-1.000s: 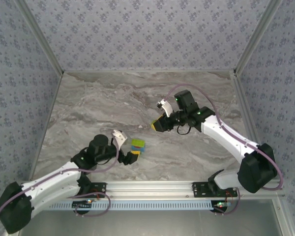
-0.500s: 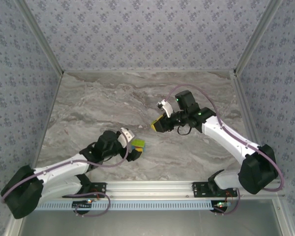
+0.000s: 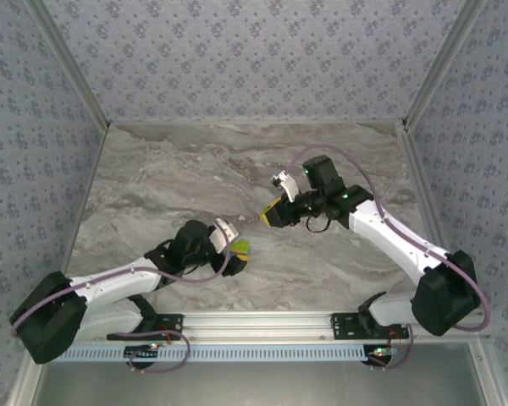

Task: Assemble a carrot with lego

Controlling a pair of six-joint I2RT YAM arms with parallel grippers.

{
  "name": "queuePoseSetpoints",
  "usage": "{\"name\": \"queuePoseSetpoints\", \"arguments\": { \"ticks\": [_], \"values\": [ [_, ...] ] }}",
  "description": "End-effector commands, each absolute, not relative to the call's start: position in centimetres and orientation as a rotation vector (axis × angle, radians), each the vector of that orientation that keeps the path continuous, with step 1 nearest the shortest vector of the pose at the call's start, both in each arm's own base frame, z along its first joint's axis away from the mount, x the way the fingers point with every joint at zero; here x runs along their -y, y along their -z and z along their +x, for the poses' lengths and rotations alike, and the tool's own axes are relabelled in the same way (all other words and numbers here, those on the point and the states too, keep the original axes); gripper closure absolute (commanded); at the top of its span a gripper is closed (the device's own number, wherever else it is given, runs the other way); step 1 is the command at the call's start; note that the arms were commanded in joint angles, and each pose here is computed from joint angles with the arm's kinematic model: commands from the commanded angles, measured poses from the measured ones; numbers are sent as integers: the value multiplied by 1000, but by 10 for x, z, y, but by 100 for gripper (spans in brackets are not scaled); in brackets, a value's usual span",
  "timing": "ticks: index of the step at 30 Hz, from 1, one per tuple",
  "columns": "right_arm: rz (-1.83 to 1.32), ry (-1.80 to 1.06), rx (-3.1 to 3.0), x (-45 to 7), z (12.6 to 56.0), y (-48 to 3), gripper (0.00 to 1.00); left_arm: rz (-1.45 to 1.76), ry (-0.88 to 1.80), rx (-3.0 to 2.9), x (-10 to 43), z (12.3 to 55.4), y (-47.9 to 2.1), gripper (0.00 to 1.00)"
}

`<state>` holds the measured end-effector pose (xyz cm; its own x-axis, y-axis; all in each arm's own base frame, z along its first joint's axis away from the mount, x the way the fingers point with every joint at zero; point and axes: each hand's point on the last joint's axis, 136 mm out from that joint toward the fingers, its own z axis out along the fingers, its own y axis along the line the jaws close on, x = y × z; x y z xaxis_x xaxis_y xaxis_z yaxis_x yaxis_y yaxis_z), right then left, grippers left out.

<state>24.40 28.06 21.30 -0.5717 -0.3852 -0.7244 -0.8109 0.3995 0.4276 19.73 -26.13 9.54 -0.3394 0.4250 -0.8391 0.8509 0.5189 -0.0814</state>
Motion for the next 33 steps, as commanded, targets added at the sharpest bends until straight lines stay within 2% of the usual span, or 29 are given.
{"name": "queuePoseSetpoints", "arguments": {
  "ticks": [1, 11, 17, 25, 33],
  "values": [
    [-1033, -1093, -2105, -279, 240, -219, 78, 1074, 721, -1901, 274, 197, -111, 21],
    [-1029, -1091, -2108, -278, 240, -217, 78, 1094, 750, -1912, 276, 192, -110, 35],
    [-1032, -1093, -2107, -278, 240, -218, 78, 1120, 786, -1928, 279, 187, -107, 39],
    [-1028, -1092, -2109, -277, 240, -219, 78, 1128, 783, -1972, 282, 189, -100, 28],
    [-1028, -1092, -2105, -277, 241, -220, 78, 1147, 797, -1997, 284, 187, -95, 42]
  ]
}}
